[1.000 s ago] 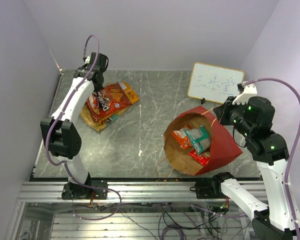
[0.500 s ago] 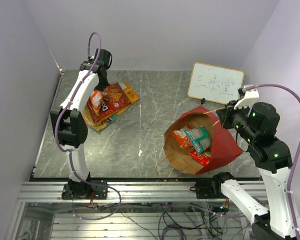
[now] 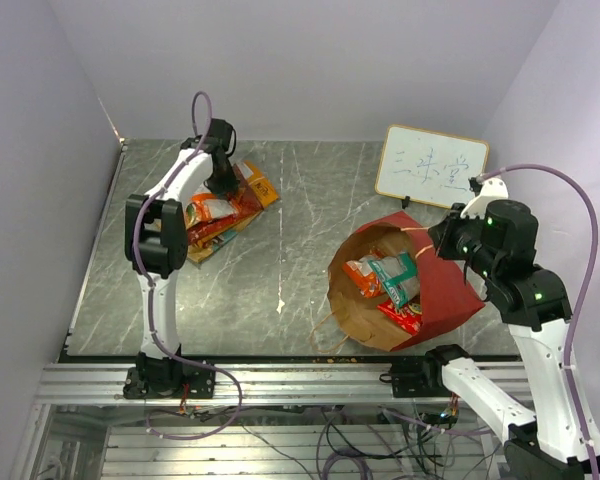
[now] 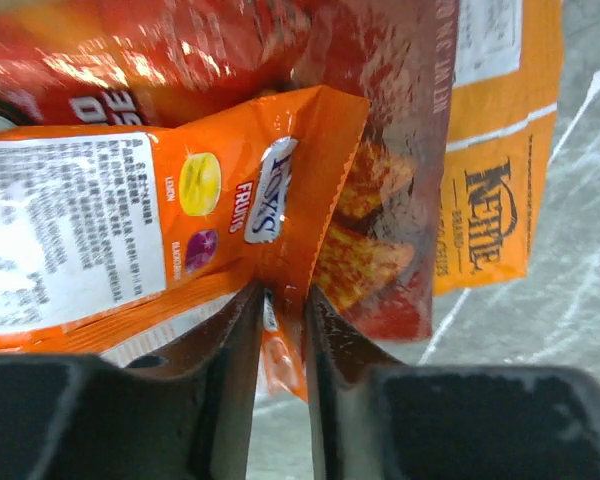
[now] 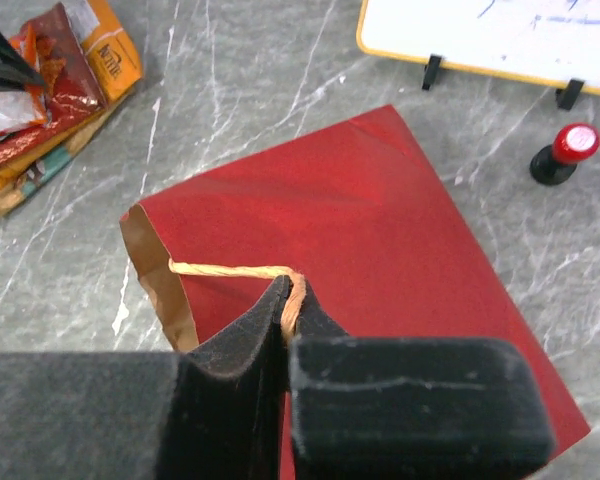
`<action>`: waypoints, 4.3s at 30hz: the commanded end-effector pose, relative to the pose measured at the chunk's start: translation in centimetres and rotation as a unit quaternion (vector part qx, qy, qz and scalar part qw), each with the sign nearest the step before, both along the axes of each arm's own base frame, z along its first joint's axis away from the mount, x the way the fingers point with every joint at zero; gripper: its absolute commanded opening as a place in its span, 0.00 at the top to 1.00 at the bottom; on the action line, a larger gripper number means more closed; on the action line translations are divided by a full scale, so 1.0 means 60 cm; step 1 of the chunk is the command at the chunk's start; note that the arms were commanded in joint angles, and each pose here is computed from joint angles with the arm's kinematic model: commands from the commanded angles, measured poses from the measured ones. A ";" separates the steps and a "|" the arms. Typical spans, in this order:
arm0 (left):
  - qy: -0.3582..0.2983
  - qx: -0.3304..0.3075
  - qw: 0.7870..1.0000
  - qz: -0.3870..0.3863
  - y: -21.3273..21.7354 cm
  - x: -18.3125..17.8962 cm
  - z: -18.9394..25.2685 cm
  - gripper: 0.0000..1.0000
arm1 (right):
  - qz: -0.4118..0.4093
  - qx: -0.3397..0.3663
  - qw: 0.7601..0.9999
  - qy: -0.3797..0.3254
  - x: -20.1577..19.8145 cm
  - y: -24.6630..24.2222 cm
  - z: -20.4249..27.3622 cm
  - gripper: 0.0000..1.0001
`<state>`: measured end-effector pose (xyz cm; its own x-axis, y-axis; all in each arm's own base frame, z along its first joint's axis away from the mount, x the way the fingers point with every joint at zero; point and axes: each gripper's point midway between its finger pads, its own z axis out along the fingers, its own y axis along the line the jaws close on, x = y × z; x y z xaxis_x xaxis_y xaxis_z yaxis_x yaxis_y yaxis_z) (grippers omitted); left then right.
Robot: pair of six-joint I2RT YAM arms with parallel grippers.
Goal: Take the snacks out of the paper bag
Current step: Place the snack at the center of the board, then take out the snack from the paper bag.
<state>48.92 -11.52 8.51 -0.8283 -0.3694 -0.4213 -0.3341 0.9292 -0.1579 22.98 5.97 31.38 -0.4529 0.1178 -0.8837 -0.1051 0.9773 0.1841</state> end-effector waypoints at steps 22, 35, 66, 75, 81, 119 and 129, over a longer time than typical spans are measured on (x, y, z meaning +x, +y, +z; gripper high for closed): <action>-0.226 -0.221 0.923 -0.222 -0.327 -0.281 0.304 0.05 | -0.020 -0.021 1.000 0.001 0.006 -0.016 0.012 1.00; -0.233 -0.235 0.919 -0.214 -0.426 -0.534 0.250 0.11 | -0.026 -0.033 0.998 -0.045 0.019 -0.020 0.040 1.00; -0.303 -0.253 0.853 -0.342 -0.632 -0.527 0.152 0.26 | -0.029 0.016 0.998 -0.061 0.060 0.006 0.054 1.00; -0.248 -0.319 0.866 -0.295 -0.667 -0.510 0.113 0.30 | -0.025 0.007 0.997 -0.069 0.085 0.011 0.054 1.00; -0.232 -0.323 0.871 -0.287 -0.667 -0.504 0.081 0.33 | -0.035 -0.005 0.997 -0.065 0.089 0.004 0.047 1.00; -0.246 -0.303 0.852 -0.349 -0.587 -0.504 0.309 0.93 | -0.053 -0.016 0.994 -0.091 0.061 -0.021 0.050 1.00; -0.279 -0.271 0.884 -0.258 -0.451 -0.497 0.399 0.93 | -0.032 -0.017 0.996 -0.084 0.064 -0.006 0.048 1.00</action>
